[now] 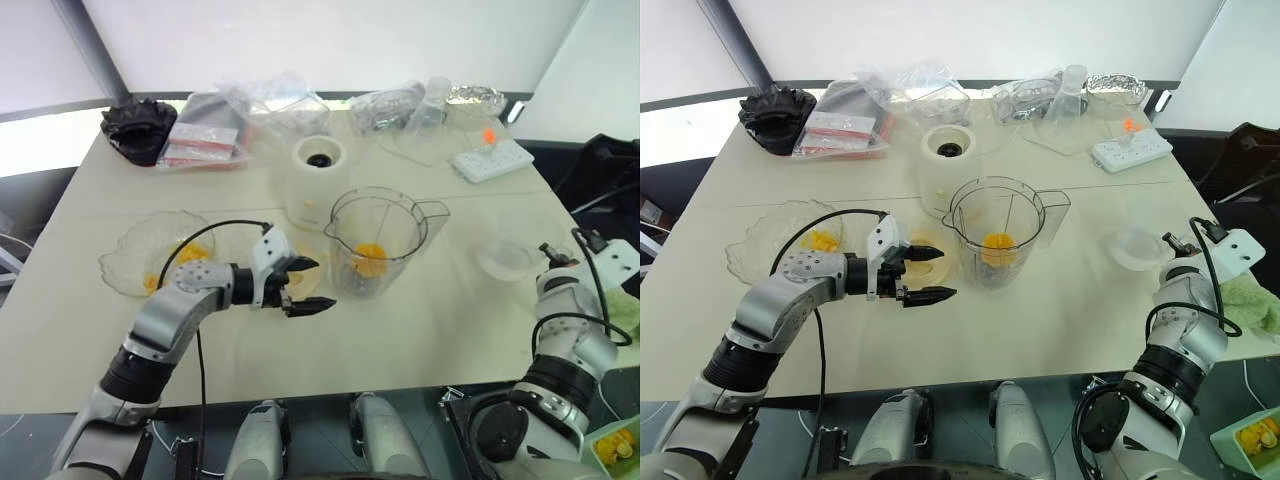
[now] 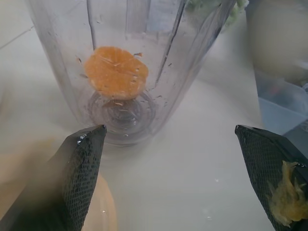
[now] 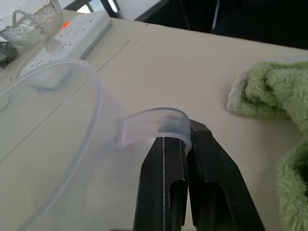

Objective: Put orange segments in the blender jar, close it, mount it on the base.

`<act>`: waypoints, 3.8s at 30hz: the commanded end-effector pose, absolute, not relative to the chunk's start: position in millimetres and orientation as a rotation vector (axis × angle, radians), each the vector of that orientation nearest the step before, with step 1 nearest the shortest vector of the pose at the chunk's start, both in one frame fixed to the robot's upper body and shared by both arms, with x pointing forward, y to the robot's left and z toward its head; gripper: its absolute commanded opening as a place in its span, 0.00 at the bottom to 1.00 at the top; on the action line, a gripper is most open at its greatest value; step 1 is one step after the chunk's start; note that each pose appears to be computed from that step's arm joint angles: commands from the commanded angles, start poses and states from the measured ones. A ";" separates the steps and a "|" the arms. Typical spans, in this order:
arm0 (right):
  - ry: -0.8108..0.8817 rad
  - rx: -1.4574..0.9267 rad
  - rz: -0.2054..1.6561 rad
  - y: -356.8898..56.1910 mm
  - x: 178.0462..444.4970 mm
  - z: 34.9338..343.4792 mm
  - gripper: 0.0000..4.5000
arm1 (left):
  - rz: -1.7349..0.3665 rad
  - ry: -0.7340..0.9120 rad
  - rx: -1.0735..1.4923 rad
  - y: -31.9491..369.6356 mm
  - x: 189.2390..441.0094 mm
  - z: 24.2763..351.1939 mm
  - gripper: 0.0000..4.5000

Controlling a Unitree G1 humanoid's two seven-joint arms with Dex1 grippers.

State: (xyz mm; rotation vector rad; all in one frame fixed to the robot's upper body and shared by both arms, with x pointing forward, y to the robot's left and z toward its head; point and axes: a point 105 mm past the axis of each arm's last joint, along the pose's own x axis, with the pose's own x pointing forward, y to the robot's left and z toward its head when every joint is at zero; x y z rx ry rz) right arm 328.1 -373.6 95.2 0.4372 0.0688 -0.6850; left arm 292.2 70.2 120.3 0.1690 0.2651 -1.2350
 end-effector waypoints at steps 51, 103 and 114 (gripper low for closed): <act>0.256 -0.006 0.364 -216.2 196.6 168.0 0.68 | -1.330 0.320 0.426 128.2 332.8 148.2 1.00; 0.204 -0.110 0.316 -186.9 195.0 177.7 0.70 | -1.409 0.582 1.058 81.1 386.4 62.3 0.31; 0.230 -0.170 0.291 -193.8 209.8 172.4 0.70 | -1.430 0.557 0.966 75.4 387.8 78.8 0.06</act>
